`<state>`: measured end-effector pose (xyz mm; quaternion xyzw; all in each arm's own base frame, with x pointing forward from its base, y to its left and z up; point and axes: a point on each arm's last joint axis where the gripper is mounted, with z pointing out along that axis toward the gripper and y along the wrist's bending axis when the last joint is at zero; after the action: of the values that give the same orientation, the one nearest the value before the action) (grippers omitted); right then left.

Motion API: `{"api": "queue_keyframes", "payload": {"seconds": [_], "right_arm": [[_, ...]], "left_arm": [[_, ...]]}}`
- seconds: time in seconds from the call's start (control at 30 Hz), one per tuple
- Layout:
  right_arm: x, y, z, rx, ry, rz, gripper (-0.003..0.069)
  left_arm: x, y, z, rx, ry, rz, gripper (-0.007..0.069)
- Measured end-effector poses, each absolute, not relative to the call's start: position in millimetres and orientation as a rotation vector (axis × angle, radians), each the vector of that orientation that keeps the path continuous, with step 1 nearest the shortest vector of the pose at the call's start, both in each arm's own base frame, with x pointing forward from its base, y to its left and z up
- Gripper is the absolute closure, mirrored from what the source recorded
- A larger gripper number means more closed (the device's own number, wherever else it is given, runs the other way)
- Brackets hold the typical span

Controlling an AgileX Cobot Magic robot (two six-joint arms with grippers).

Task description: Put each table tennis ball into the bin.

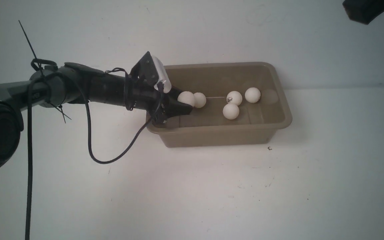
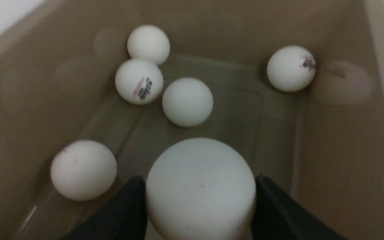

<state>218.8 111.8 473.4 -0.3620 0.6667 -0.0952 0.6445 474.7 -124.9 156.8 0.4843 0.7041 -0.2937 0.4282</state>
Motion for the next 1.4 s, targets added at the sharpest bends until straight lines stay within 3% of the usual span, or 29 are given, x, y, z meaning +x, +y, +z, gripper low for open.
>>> {"api": "queue_keyframes", "payload": {"seconds": [0.17,0.23,0.47,0.6,0.73,0.9,1.0,1.13,1.4], "right_arm": [[218.8,112.0,473.7,-0.823,1.515,-0.213,0.0146],[218.8,112.2,474.2,-0.823,1.509,-0.213,0.0146],[214.0,110.2,481.5,-0.805,1.457,-0.214,0.0146],[184.3,91.6,505.4,-0.717,1.361,-0.201,0.0146],[140.2,62.1,526.6,-0.594,1.309,-0.16,0.0146],[78.1,17.4,529.6,-0.416,1.412,-0.046,0.0146],[52.7,0.0,515.3,-0.394,1.549,-0.016,0.0146],[24.4,-11.5,467.7,-0.462,1.7,0.033,0.0146],[28.4,7.5,360.6,-0.495,1.633,0.233,0.0146]], "left_arm": [[476.8,-126.6,168.4,1.058,1.913,-0.777,0.004],[476.9,-124.8,176.8,1.031,1.941,-0.754,0.0009],[463.9,-110.1,258.6,1.041,1.921,-0.462,0.0036],[452.1,-101.9,301.0,0.995,1.897,-0.337,0.0053],[446.4,-99.8,318.8,0.959,1.873,-0.312,0.0053],[437.0,-101.6,344.8,0.876,1.813,-0.374,0.0053],[433.2,-101.6,355.6,0.849,1.781,-0.383,0.0053],[424.0,-101.5,377.0,0.819,1.712,-0.39,0.0053],[418.2,-102.5,391.0,0.782,1.657,-0.426,0.0053]]}}
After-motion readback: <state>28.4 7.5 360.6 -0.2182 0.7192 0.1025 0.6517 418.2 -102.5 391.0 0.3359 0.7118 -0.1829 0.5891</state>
